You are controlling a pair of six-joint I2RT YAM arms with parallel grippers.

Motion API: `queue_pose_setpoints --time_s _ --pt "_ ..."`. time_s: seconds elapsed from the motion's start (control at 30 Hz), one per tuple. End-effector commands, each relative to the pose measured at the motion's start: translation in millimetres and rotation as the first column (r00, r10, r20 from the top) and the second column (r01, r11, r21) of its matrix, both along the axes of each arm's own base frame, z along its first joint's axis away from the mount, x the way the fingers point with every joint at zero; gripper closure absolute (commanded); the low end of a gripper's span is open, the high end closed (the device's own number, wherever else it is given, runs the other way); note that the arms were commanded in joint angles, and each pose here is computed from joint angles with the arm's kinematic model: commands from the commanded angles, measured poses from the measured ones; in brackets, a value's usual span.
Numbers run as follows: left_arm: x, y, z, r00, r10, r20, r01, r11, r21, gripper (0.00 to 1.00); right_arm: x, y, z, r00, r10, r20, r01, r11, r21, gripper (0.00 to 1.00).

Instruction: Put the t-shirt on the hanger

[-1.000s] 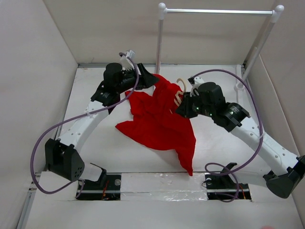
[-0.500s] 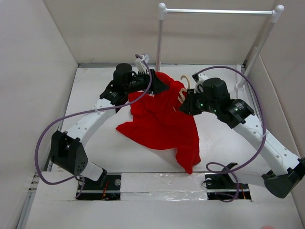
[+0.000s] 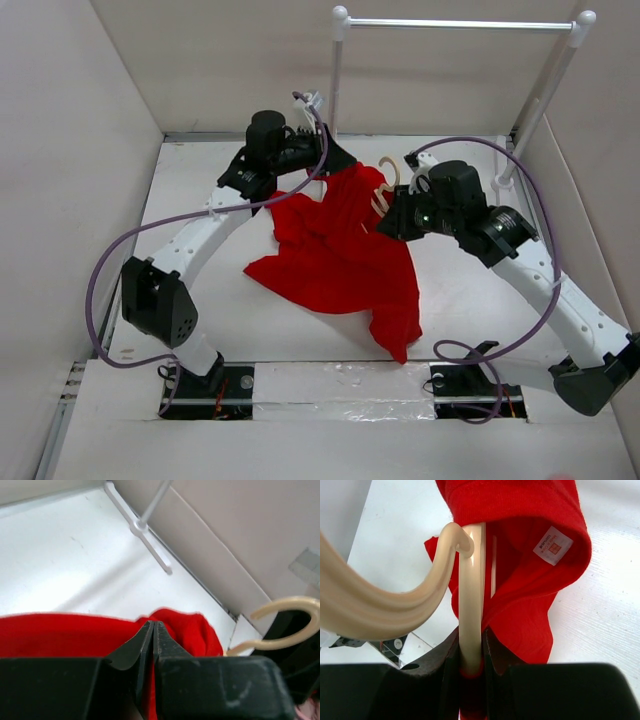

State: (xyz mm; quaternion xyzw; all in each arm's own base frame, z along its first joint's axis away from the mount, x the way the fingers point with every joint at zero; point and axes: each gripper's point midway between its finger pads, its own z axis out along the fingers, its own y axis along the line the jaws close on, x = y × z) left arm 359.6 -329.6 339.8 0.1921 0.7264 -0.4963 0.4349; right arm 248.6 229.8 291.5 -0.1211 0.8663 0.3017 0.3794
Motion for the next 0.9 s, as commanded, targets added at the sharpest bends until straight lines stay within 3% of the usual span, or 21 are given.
queue_pose_setpoints --time_s 0.0,0.17,0.27,0.3,0.4,0.43,0.47,0.5,0.53,0.6,0.63,0.67,0.73,0.77,0.87 --pt "18.5 9.2 55.7 0.984 0.091 0.154 -0.089 0.996 -0.021 1.00 -7.6 1.4 46.7 0.995 0.039 0.090 -0.046 0.996 0.080 1.00" --pt "61.0 42.3 96.2 0.936 0.306 0.174 -0.300 0.952 -0.061 1.00 -21.2 -5.6 78.1 0.993 0.056 0.104 -0.065 0.994 0.083 1.00" --pt "70.7 61.9 132.1 0.918 0.356 0.176 -0.340 0.934 -0.111 1.00 -22.0 -14.3 137.4 0.982 0.035 0.187 -0.055 0.993 0.101 1.00" --pt "69.2 71.5 152.7 0.906 0.378 0.190 -0.359 0.924 -0.128 1.00 -32.1 -23.7 178.9 0.966 0.018 0.257 -0.053 0.990 0.133 1.00" --pt "69.9 87.2 171.4 0.875 0.446 0.190 -0.425 0.894 -0.140 1.00 -26.6 -28.0 198.8 0.968 -0.013 0.249 -0.023 0.990 0.142 1.00" --pt "72.6 94.6 169.4 0.865 0.471 0.174 -0.452 0.881 -0.139 0.95 -22.0 -20.3 179.4 0.981 0.006 0.192 -0.031 0.991 0.128 1.00" --pt "73.1 102.8 162.5 0.868 0.475 0.141 -0.457 0.878 -0.142 0.82 -15.8 -8.0 129.3 0.996 0.043 0.080 -0.050 0.994 0.093 1.00" --pt "75.8 111.4 156.4 0.862 0.493 0.118 -0.477 0.867 -0.142 0.82 -17.9 -8.9 135.8 0.994 0.043 0.103 -0.054 0.993 0.108 1.00" --pt "75.3 116.3 149.5 0.871 0.482 0.092 -0.468 0.873 -0.140 0.73 -13.7 -9.6 78.9 0.999 0.037 -0.021 -0.037 0.999 0.021 1.00" --pt "78.6 139.8 127.2 0.863 0.504 0.025 -0.496 0.857 -0.141 0.67 -9.3 -29.8 57.9 0.998 -0.042 -0.056 0.039 0.998 -0.050 1.00" --pt "75.3 142.5 122.2 0.878 0.479 0.012 -0.472 0.869 -0.145 0.63 -10.6 -37.9 68.1 0.998 -0.056 -0.029 0.054 0.998 -0.044 1.00" --pt "71.0 147.4 121.1 0.878 0.479 0.009 -0.472 0.868 -0.153 0.62 -9.8 -45.6 113.7 0.994 -0.075 0.077 0.074 0.997 0.014 1.00" --pt "69.9 149.0 108.8 0.883 0.469 -0.005 -0.465 0.874 -0.138 0.57 -1.9 -54.8 147.6 0.987 -0.105 0.125 0.103 0.994 0.021 1.00" --pt "69.0 147.7 106.0 0.888 0.460 -0.007 -0.456 0.880 -0.133 0.56 -10.0 -60.7 201.2 0.960 -0.125 0.249 0.103 0.990 0.098 1.00" --pt "65.0 140.0 93.3 0.912 0.409 -0.024 -0.408 0.904 -0.126 0.50 -13.3 -42.5 217.3 0.960 -0.088 0.265 0.045 0.985 0.164 1.00"
